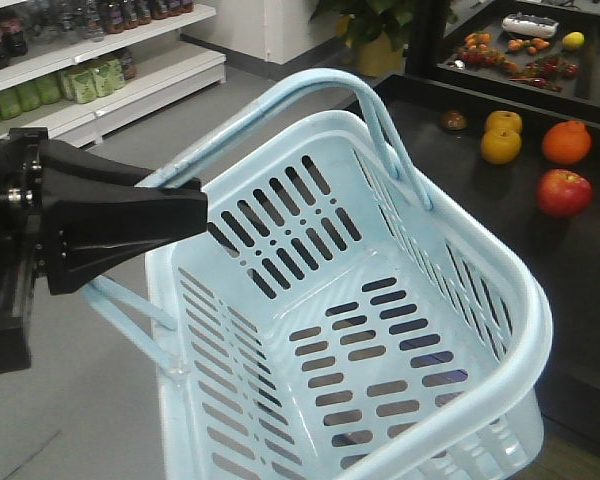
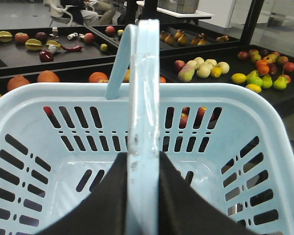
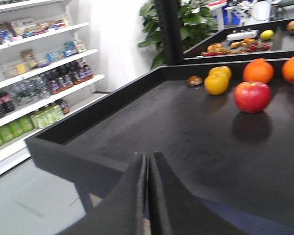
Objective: Pick three apples into basket with both arms
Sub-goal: 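Drive the base toward the table with red apples and oranges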
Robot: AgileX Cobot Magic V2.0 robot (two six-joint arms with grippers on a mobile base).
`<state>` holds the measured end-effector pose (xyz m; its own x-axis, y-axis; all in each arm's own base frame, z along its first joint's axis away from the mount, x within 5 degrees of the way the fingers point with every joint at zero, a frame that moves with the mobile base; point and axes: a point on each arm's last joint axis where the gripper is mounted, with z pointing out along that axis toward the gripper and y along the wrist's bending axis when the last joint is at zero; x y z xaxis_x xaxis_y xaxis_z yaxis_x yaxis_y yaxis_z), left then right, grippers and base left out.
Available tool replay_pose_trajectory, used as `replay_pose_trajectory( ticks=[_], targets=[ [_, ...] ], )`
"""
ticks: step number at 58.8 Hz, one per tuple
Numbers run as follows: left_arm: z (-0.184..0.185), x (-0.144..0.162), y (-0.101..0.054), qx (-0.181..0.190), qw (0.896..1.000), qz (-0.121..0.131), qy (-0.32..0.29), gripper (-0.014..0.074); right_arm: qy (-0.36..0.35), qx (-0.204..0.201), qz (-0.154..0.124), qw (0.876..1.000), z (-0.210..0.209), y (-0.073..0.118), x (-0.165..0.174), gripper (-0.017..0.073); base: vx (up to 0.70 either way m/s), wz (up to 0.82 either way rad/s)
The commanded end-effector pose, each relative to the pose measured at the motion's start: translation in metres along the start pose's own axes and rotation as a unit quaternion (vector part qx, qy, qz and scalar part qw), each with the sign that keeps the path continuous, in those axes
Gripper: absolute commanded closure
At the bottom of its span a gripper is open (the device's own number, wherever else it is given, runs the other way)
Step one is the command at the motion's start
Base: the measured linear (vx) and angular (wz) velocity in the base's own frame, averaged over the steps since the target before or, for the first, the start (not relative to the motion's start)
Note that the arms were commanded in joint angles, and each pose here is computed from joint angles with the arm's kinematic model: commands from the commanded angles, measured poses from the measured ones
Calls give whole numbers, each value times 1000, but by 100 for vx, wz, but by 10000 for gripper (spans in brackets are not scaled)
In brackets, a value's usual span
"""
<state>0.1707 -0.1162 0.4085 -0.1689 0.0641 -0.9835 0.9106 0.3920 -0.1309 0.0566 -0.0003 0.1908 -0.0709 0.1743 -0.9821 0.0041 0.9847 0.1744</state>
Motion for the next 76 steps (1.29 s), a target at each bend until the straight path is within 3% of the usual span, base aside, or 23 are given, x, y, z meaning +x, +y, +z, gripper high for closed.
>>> replay_pose_trajectory(
  ticks=[1,76],
  targets=[
    [-5,-11,-6,-14,1000,22,-13,599,-35,-8,-12,999,0,1,-3,564,10,-40],
    [-5,-11,-6,-14,1000,22,-13,599,-35,-8,-12,999,0,1,-3,564,8,-27]
  ],
)
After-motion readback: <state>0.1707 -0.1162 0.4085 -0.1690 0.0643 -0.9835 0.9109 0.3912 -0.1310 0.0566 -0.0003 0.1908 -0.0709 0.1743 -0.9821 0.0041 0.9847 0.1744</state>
